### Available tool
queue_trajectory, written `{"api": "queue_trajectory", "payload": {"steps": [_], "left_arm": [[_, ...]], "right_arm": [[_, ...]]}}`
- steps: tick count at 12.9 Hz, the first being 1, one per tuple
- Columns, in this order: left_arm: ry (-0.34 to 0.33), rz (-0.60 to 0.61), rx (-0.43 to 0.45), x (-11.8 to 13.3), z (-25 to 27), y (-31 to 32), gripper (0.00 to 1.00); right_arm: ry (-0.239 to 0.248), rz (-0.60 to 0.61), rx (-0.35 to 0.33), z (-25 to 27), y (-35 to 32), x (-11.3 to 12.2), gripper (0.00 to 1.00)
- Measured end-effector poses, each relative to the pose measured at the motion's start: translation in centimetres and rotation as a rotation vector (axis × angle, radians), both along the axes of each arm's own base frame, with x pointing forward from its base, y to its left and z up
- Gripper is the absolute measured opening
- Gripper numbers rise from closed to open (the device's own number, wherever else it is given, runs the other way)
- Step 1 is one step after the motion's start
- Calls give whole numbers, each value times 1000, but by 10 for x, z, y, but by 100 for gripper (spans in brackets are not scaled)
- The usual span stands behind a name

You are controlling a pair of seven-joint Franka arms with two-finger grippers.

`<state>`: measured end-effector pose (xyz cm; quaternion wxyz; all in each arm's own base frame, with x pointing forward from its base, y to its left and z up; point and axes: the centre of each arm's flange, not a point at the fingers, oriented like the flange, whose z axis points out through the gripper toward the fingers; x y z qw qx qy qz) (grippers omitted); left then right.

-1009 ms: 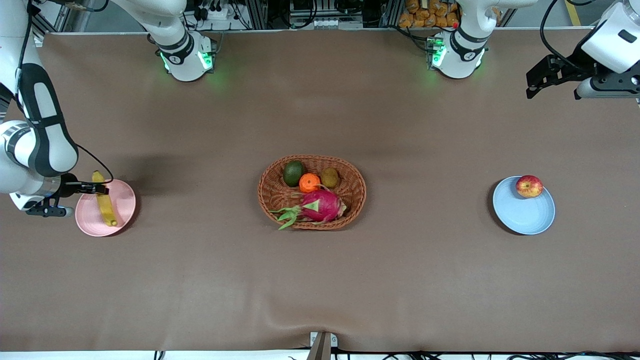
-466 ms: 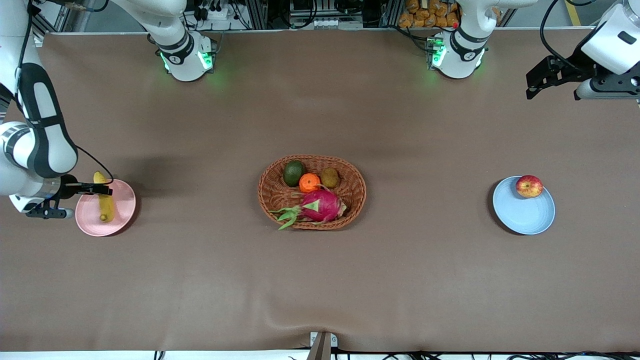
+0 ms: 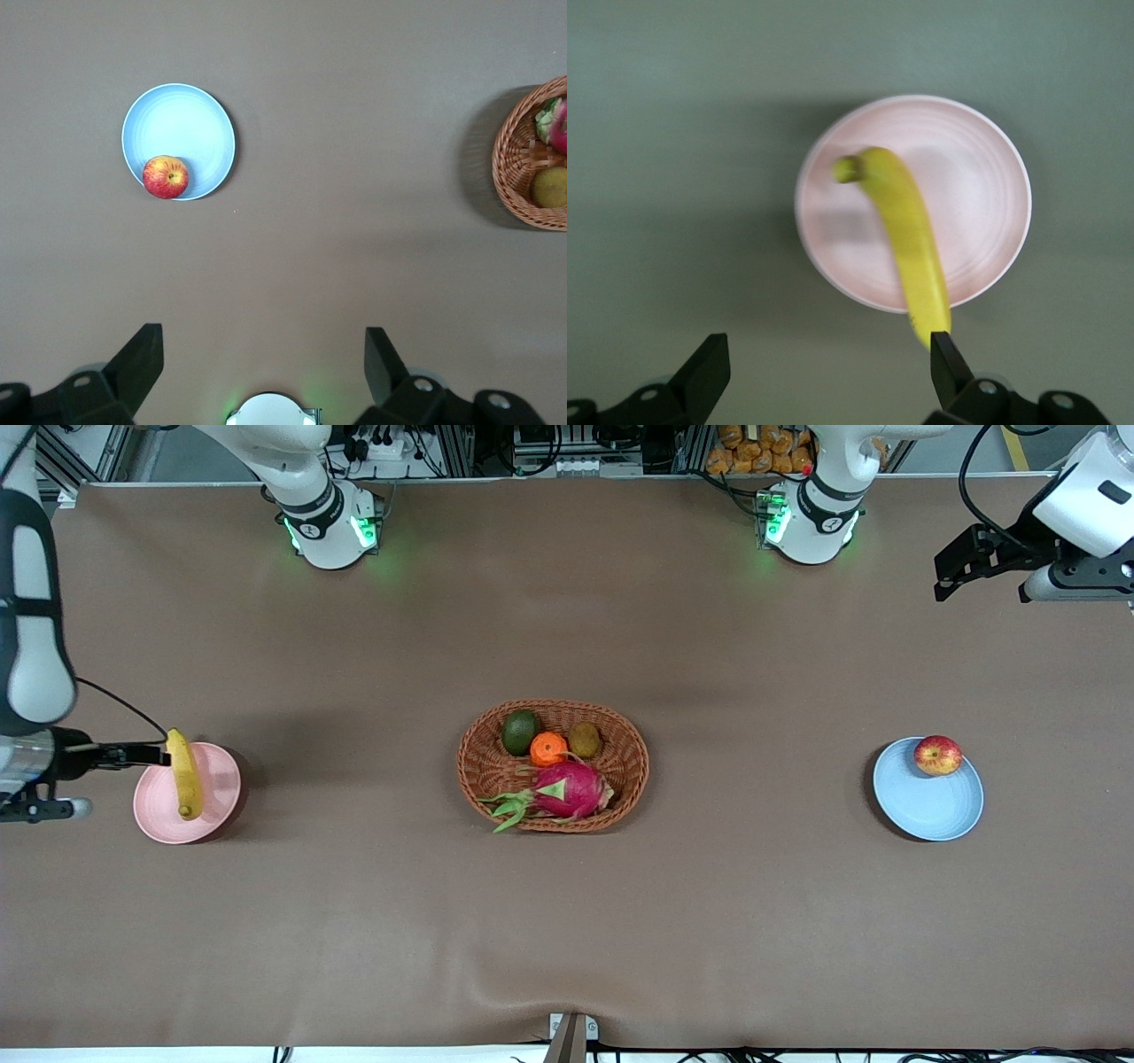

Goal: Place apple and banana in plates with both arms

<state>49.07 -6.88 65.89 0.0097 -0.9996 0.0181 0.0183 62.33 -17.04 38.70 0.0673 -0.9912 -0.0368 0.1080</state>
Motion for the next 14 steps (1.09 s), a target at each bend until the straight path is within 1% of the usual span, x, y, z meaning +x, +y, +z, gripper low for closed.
{"api": "queue_trajectory", "payload": {"steps": [1,3,4,6,7,9,10,11,14], "left_arm": [[-1,2,0,0,0,1,100],[-4,6,-1,0,2,3,100],[-5,8,-2,0,2,4,100],[-11,10,-3,0,5,5,100],[-18,10,-4,0,8,5,100],[-24,11,-5,0,11,6,100],[-25,12,-5,0,12,6,100],[-26,14,-5,1,12,7,100],[-27,23,-6,1,13,12,100]], "right_arm": [[-6,24,4,31,12,7,100],[-8,47,31,81,36,14,100],[-1,19,34,99,50,15,100],[41,-139,-9,131,87,15,100],[50,-207,-34,148,108,12,100],[45,-274,-64,185,141,0,100],[22,-287,-70,206,149,-9,100],[-11,-302,-72,228,149,-19,100],[-105,-336,-69,279,134,-54,100]]}}
